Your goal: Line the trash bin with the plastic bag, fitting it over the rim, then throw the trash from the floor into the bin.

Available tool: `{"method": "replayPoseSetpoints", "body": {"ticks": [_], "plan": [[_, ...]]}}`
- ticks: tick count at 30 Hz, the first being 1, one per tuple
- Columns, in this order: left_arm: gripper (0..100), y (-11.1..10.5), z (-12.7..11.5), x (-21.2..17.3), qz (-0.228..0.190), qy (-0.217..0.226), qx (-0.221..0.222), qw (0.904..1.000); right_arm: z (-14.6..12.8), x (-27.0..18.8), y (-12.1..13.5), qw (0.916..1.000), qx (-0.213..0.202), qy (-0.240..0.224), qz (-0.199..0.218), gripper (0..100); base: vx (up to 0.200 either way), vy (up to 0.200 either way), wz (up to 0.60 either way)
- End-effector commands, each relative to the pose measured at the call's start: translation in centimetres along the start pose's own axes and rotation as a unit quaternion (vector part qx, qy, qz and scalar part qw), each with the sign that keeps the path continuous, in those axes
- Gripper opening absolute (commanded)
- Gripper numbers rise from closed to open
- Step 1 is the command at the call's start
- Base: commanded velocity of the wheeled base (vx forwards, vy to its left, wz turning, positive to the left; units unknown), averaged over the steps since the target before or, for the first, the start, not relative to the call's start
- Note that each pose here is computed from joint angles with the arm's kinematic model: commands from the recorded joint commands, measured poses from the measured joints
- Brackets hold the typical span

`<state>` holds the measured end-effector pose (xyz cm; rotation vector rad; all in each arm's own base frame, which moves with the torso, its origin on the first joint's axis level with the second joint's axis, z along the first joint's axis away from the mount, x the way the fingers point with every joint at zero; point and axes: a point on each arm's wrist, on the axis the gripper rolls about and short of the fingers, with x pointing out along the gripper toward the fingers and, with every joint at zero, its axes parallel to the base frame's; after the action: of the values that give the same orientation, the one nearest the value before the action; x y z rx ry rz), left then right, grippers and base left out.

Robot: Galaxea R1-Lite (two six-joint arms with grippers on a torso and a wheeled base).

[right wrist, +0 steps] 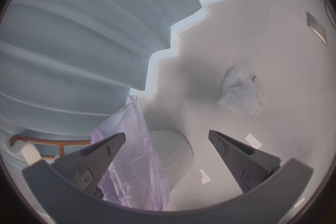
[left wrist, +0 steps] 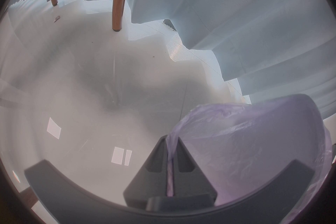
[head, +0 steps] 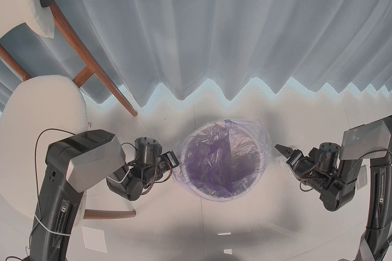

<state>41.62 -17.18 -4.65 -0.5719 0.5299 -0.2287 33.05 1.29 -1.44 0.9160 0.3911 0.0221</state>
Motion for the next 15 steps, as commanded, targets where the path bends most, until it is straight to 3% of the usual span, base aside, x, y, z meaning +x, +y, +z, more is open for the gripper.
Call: {"method": "replayPoseSetpoints", "body": {"ticks": [1, 15], "plan": [[0, -0.1, -0.4, 0.1, -0.002, 0.002, 0.009, 1.0000, -0.1, 0.9, 0.4, 0.9998, -0.006, -0.004, 0.017, 100, 0.000, 0.000, 0.00], [0, -0.5, 0.1, -0.2, -0.009, -0.005, 0.024, 0.9997, -2.6, 3.5, -0.8, 0.9997, -0.008, 0.018, 0.013, 100, 0.000, 0.000, 0.00]]}}
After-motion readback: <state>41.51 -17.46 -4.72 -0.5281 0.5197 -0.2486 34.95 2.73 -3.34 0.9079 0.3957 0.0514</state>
